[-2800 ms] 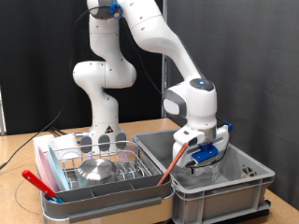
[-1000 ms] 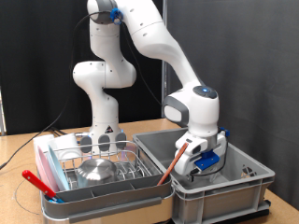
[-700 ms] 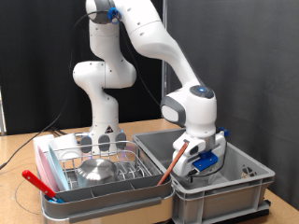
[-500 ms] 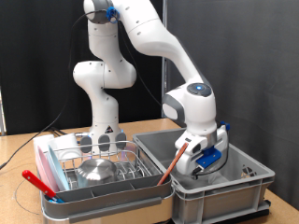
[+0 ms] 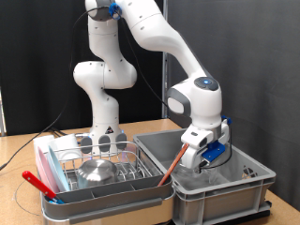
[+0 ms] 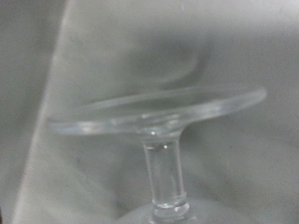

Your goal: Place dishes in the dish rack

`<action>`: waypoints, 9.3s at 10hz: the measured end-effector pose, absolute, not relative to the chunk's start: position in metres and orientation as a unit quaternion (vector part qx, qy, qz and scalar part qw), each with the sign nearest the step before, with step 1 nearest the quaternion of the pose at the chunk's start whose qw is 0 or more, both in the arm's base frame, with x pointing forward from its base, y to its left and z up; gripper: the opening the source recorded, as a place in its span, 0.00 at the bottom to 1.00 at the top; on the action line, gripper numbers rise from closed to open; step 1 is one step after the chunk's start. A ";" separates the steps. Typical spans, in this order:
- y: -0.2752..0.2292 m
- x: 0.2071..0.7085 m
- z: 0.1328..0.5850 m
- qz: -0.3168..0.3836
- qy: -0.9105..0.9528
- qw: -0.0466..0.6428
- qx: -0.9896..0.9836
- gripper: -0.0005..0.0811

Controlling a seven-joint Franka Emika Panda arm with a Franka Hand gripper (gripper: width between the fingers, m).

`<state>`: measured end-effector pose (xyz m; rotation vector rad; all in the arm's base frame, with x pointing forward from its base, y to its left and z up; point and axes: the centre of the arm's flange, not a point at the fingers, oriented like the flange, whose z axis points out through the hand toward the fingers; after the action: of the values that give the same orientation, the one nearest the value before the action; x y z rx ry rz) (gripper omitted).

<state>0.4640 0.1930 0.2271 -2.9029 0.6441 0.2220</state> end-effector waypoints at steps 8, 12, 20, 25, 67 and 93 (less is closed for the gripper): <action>0.189 0.448 0.183 0.040 0.222 0.038 -0.974 0.99; 0.192 0.453 0.177 0.035 0.243 0.074 -0.967 0.99; 0.190 0.460 0.192 0.060 0.266 0.098 -0.957 0.99; 0.191 0.454 0.201 0.065 0.320 0.068 -0.943 0.99; 0.195 0.455 0.336 0.096 0.047 0.265 -0.958 0.14; 0.184 0.439 0.394 0.130 -0.696 0.452 -0.542 0.14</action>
<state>0.4389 0.1842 0.3936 -1.3394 -1.7203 0.3209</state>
